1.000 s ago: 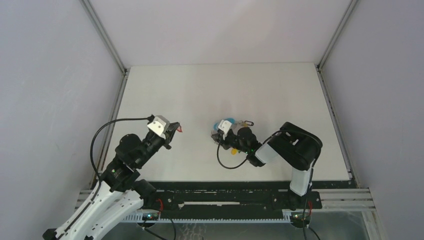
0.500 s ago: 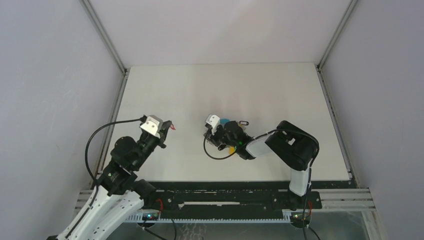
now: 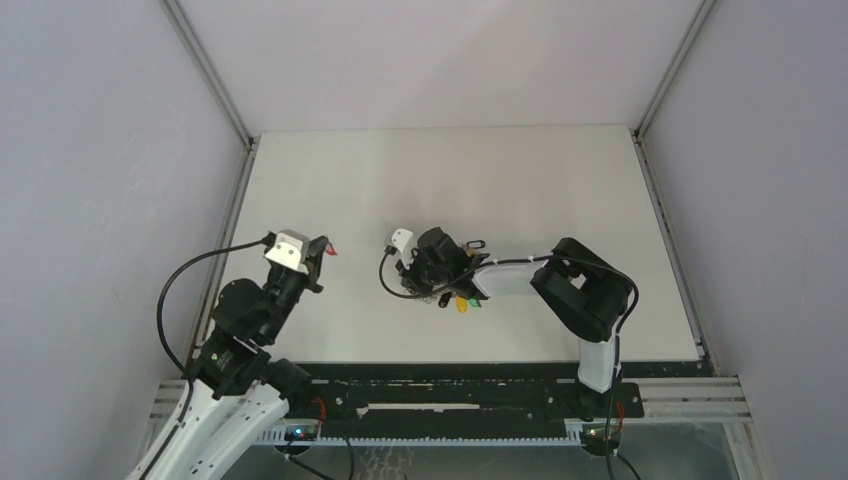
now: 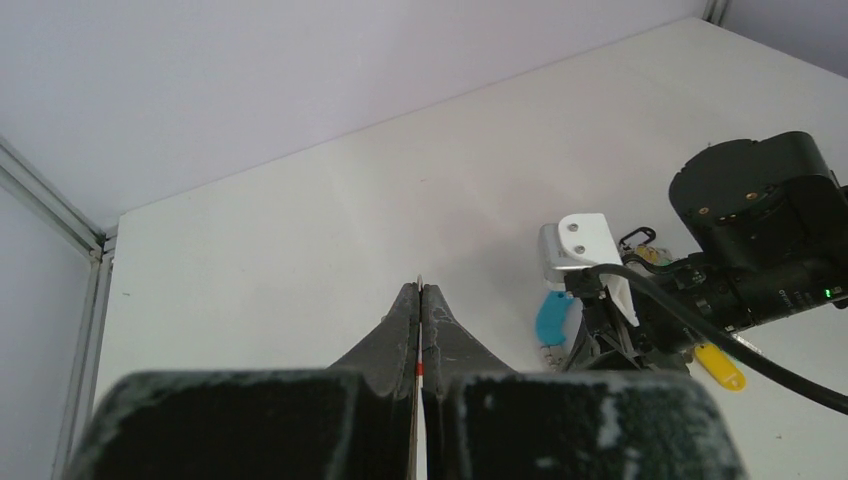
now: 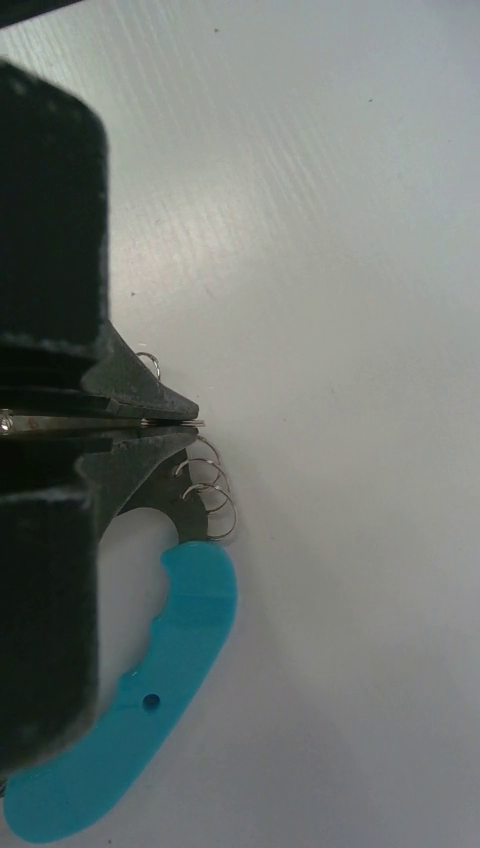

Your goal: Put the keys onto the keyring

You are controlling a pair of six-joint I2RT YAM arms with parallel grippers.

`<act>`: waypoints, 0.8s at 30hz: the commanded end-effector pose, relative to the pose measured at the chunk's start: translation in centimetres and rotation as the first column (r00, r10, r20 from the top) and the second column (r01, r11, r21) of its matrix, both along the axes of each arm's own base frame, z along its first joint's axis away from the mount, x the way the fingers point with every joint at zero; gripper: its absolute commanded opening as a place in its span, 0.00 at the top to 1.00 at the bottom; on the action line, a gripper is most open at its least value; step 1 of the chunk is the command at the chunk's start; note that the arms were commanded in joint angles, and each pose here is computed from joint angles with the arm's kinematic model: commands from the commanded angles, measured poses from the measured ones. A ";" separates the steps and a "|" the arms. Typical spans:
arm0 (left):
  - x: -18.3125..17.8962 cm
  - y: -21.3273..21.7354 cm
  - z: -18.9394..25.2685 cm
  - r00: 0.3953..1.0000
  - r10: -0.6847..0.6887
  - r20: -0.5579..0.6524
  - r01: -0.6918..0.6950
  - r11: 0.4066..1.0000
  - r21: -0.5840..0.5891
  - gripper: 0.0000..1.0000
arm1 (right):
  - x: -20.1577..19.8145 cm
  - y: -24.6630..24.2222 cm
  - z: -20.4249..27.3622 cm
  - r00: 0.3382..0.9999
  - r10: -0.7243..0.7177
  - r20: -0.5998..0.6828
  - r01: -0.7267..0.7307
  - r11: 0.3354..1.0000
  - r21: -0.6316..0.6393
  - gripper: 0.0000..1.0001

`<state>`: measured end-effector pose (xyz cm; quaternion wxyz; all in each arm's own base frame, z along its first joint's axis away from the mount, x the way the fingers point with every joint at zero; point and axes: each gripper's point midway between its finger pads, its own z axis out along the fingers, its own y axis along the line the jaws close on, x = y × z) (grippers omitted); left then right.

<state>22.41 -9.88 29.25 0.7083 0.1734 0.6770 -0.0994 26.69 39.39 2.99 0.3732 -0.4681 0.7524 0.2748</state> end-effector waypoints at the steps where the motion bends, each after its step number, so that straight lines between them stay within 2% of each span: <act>1: 0.3 0.3 0.9 0.999 0.019 0.033 -0.018 0.999 -0.036 1.00 | -1.3 -0.6 -0.9 0.997 0.032 -0.072 -0.041 0.992 -0.119 1.00; 7: 0.3 0.3 0.8 0.999 0.021 0.033 -0.020 0.999 -0.037 1.00 | -1.6 -1.1 0.1 0.993 0.019 -0.115 -0.040 0.982 -0.186 0.98; 18: 0.3 0.9 1.1 0.998 0.048 0.040 -0.046 0.998 -0.052 1.00 | -1.0 -0.3 4.5 0.990 0.020 -0.139 -0.054 0.969 -0.241 0.81; 24: 0.3 2.0 1.3 0.993 0.103 0.052 -0.100 0.992 -0.072 1.00 | -1.0 -0.4 4.7 0.984 0.036 -0.176 -0.095 0.936 -0.339 0.73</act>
